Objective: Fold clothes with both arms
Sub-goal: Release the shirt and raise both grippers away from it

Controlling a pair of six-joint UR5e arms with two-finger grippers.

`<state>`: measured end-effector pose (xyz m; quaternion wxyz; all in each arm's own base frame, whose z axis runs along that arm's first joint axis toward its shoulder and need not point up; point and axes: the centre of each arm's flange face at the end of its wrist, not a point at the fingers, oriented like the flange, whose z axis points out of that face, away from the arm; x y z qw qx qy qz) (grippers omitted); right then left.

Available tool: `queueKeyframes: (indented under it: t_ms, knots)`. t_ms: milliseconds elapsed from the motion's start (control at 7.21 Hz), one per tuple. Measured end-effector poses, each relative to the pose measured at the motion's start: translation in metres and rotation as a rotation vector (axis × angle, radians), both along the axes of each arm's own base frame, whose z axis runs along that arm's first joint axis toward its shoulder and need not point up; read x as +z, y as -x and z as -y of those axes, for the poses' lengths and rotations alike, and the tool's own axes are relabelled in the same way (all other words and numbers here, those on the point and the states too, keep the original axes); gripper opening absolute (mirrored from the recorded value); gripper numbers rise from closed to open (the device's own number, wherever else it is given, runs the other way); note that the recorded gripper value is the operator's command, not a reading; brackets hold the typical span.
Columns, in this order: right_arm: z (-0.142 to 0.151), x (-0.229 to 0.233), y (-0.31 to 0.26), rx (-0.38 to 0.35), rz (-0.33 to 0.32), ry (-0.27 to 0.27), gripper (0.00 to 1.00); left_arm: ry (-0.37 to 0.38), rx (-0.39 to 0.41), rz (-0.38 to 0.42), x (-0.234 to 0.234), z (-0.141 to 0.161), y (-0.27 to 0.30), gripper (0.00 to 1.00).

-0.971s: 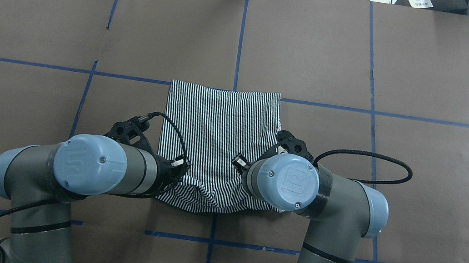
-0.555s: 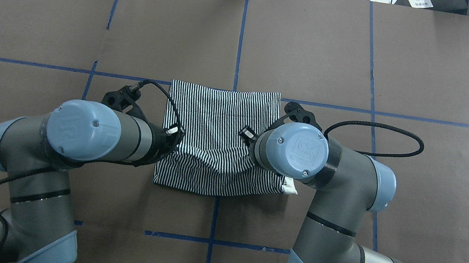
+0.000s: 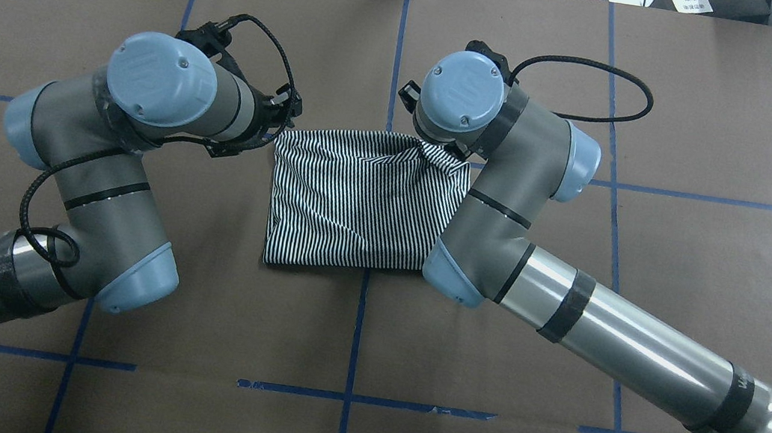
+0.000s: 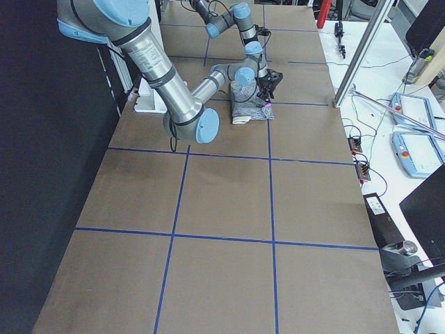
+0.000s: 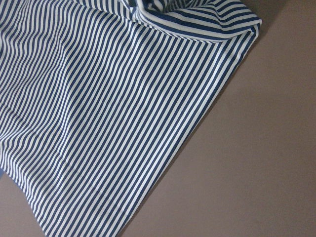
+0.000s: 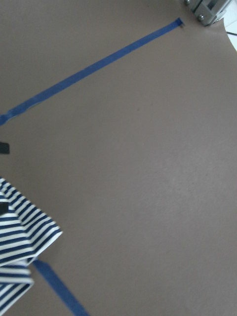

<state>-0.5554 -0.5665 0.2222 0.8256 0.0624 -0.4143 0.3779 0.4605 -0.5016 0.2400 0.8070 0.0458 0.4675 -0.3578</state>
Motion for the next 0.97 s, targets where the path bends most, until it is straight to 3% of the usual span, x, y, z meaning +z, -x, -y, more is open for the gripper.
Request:
queueKeyframes:
  t_ms: [416,693,971]
  knots:
    - [0.040,0.016,-0.023,-0.006,-0.040,-0.030,1.00,-0.048,0.012,0.025,0.008,0.019,0.008,1.00]
    - [0.045,0.021,-0.031,-0.108,-0.087,-0.054,1.00,-0.074,0.056,0.034,0.010,0.023,0.016,1.00]
    - [0.025,0.012,-0.011,-0.271,-0.226,-0.098,1.00,-0.082,0.078,0.027,0.010,0.026,0.033,1.00]
